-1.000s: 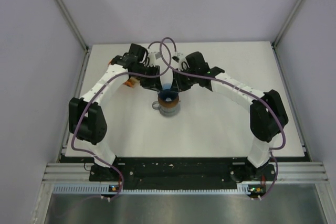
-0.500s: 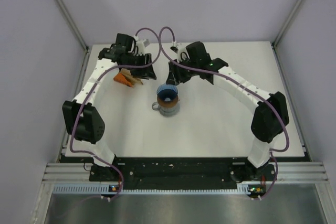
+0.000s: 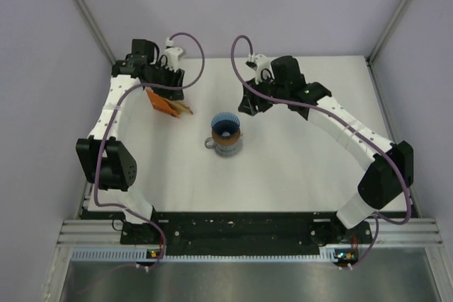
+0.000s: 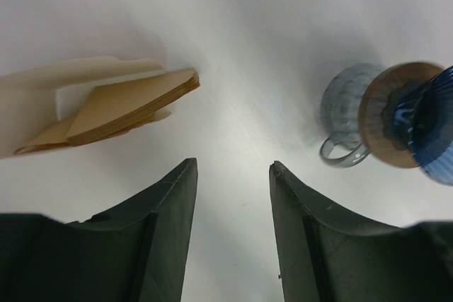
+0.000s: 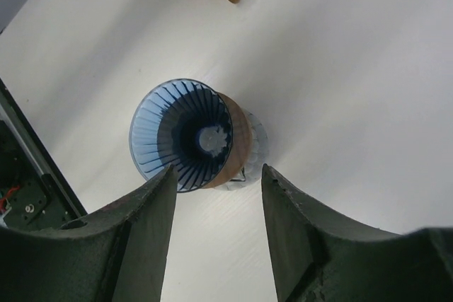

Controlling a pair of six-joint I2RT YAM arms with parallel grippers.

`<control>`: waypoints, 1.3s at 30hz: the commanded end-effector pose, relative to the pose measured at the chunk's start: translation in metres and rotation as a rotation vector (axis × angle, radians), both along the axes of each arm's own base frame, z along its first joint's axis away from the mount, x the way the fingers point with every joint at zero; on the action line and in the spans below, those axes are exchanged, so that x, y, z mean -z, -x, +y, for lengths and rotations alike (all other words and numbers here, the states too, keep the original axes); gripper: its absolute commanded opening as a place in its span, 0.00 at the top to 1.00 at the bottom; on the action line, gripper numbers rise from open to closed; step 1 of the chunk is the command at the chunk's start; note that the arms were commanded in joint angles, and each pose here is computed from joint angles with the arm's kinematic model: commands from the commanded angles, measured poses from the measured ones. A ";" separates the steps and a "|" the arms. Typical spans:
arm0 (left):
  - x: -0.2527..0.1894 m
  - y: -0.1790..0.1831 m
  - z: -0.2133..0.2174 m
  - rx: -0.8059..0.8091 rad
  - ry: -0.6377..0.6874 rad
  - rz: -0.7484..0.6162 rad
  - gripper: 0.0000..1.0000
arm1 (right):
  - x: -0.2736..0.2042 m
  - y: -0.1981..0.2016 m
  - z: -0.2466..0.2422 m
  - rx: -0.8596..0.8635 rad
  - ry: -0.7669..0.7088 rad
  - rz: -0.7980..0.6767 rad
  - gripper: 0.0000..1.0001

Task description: Place the coffee filter in the dripper

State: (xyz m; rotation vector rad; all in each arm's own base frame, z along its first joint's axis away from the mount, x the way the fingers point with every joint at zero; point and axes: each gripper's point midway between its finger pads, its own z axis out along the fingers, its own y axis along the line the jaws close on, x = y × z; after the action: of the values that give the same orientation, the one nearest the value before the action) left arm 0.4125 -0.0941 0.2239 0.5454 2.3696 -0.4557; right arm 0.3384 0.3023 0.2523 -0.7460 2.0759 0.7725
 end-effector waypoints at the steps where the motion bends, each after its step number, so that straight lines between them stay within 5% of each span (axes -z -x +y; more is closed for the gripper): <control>1: 0.029 -0.004 0.021 0.328 -0.309 -0.069 0.50 | -0.001 0.003 -0.008 -0.008 0.017 -0.042 0.49; 6: 0.070 0.007 0.031 0.454 -0.465 0.078 0.55 | 0.002 0.002 -0.011 0.000 0.024 -0.045 0.49; 16: 0.106 -0.026 0.040 0.428 -0.585 0.129 0.57 | 0.001 0.001 -0.015 0.010 0.028 -0.052 0.49; 39: 0.112 -0.080 0.057 0.292 -0.719 0.006 0.56 | 0.001 0.008 -0.017 -0.011 0.015 -0.041 0.48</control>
State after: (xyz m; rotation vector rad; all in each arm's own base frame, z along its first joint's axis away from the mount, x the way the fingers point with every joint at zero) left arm 0.4759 -0.0408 0.1007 1.2589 2.4897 0.2263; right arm 0.3313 0.2828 0.2316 -0.7601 2.1191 0.7115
